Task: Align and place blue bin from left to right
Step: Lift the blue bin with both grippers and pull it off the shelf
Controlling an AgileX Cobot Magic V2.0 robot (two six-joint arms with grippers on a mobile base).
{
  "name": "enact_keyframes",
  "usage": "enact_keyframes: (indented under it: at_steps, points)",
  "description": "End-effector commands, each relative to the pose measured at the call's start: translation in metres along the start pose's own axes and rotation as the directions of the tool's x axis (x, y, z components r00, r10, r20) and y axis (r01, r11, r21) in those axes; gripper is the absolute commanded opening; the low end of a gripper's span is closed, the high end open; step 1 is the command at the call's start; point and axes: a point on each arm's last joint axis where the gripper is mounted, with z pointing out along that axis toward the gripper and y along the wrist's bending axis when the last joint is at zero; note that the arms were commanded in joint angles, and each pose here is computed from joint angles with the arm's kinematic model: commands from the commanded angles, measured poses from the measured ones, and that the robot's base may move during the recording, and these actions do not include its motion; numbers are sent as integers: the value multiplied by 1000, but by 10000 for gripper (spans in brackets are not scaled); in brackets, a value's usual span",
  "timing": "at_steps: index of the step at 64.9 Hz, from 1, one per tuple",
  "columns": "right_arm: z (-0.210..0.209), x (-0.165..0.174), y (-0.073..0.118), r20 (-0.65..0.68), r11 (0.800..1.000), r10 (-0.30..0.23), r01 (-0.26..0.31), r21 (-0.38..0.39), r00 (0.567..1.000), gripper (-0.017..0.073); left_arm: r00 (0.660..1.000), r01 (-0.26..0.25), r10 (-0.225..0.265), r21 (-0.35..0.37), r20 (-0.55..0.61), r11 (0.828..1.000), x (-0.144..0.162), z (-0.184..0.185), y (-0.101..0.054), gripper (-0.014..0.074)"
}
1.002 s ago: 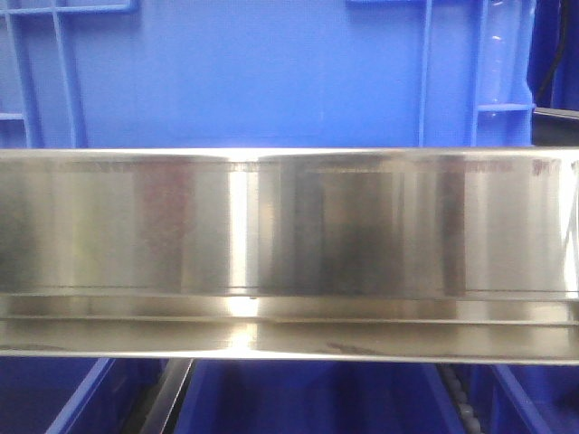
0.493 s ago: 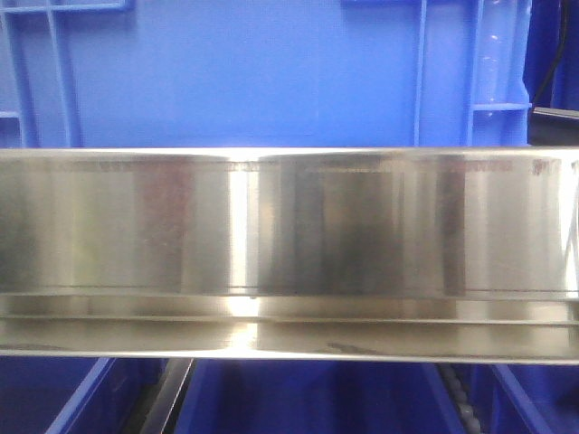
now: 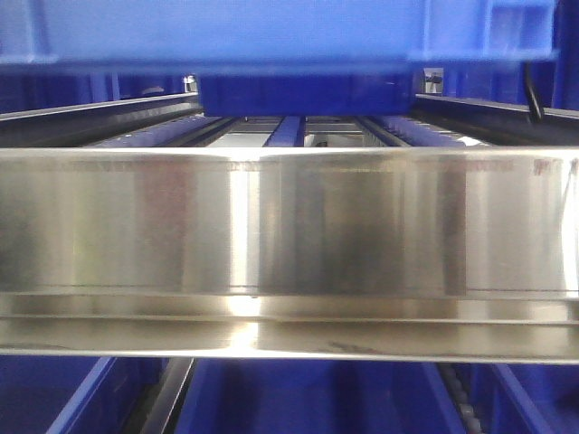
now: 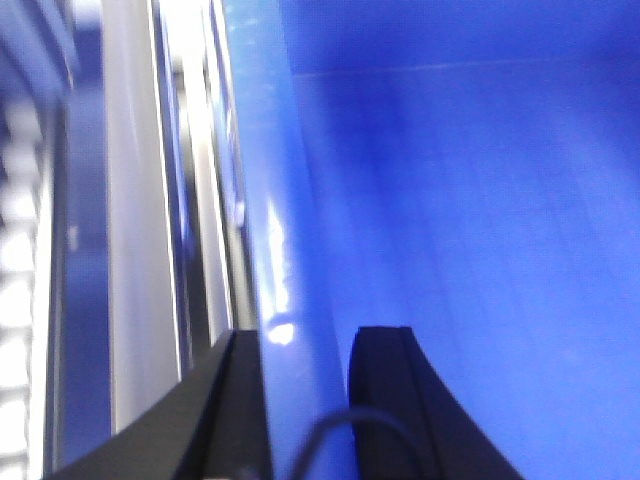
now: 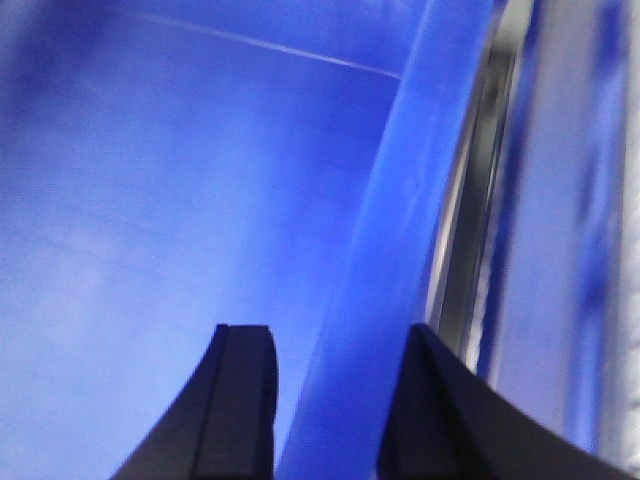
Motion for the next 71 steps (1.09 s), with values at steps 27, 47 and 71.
enact_keyframes:
  at_steps: [27, 47, 71]
  points:
    - [-39, -15, 1, 167, 1000, -2, 1, 5, 986, -68, 986, 14, -29, 93, 164, 996, -11, -48, -20, -111]
    - [-40, -16, 2, 178, 1000, -2, 1, 5, 984, -68, 986, 14, -29, 93, 164, 996, -11, -48, -20, -111]
    - [-40, -19, 2, 210, 1000, -2, 2, 2, 978, -68, 974, 13, -35, 102, 223, 995, -17, -49, -21, -111]
